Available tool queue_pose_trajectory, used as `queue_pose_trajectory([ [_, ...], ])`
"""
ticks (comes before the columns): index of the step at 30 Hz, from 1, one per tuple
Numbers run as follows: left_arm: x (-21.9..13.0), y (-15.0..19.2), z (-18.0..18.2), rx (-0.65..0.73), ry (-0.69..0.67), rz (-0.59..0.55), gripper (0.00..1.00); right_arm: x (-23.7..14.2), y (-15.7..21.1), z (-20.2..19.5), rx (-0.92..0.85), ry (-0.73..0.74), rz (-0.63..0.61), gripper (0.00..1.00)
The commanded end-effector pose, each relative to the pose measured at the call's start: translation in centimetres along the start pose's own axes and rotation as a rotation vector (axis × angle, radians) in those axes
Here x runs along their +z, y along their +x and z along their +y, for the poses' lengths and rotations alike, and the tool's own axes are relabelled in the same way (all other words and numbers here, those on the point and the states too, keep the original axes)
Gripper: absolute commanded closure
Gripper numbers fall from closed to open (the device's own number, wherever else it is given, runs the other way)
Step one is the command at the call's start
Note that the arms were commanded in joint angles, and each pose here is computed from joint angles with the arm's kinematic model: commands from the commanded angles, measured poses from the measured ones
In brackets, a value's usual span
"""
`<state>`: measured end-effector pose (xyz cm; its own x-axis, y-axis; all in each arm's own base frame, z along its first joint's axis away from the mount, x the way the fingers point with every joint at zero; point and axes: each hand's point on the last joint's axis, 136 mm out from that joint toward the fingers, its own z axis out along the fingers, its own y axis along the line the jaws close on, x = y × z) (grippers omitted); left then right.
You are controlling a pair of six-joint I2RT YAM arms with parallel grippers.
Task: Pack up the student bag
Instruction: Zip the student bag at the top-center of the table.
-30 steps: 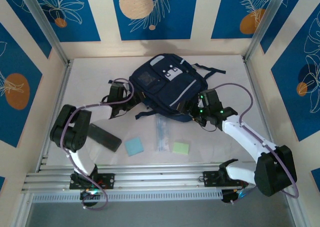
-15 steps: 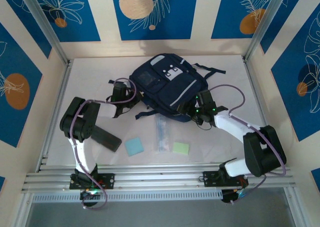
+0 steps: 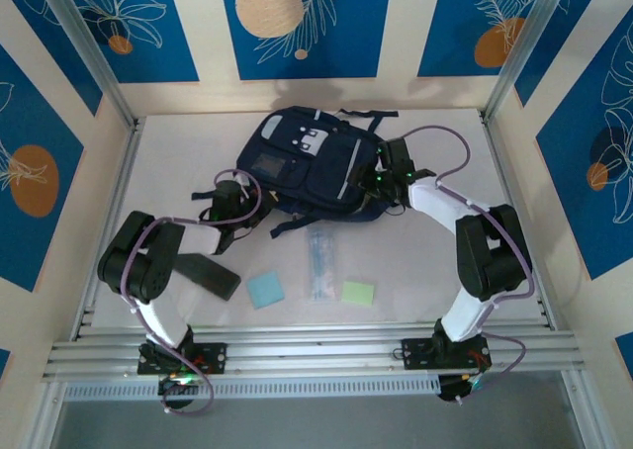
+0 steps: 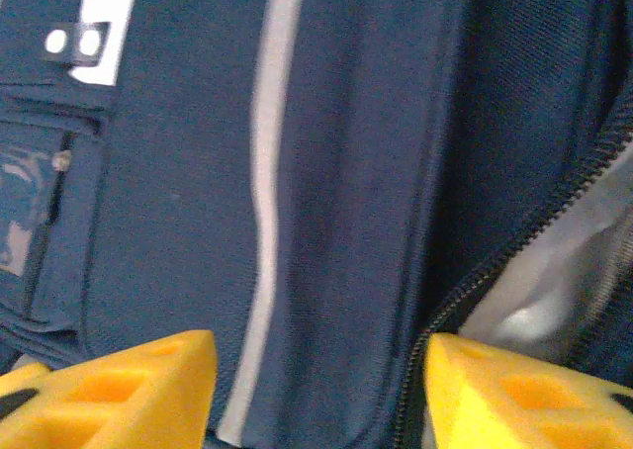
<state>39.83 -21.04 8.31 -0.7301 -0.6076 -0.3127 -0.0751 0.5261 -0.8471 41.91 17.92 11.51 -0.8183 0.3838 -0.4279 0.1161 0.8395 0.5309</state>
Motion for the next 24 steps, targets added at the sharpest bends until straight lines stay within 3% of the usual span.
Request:
queue_pose_trajectory([
  [1, -0.3, 0.4, -6.1, 0.035, 0.144, 0.031, 1.0, -2.2, 1.7, 1.8, -0.079, 0.027, 0.027, 0.34],
  [8, -0.7, -1.0, -9.7, 0.051, 0.19, -0.045, 1.0, -5.4, 7.9, 6.8, -0.199, -0.052, 0.095, 0.3],
  [14, -0.9, -1.2, -10.9, 0.037, 0.211, -0.07, 1.0, -2.5, 12.7, 10.0, -0.246, -0.112, 0.139, 0.41],
  [24, -1.7, -0.3, -11.6, 0.034, 0.221, -0.068, 1.0, 3.0, 12.3, 9.6, -0.321, 0.109, -0.063, 0.49],
])
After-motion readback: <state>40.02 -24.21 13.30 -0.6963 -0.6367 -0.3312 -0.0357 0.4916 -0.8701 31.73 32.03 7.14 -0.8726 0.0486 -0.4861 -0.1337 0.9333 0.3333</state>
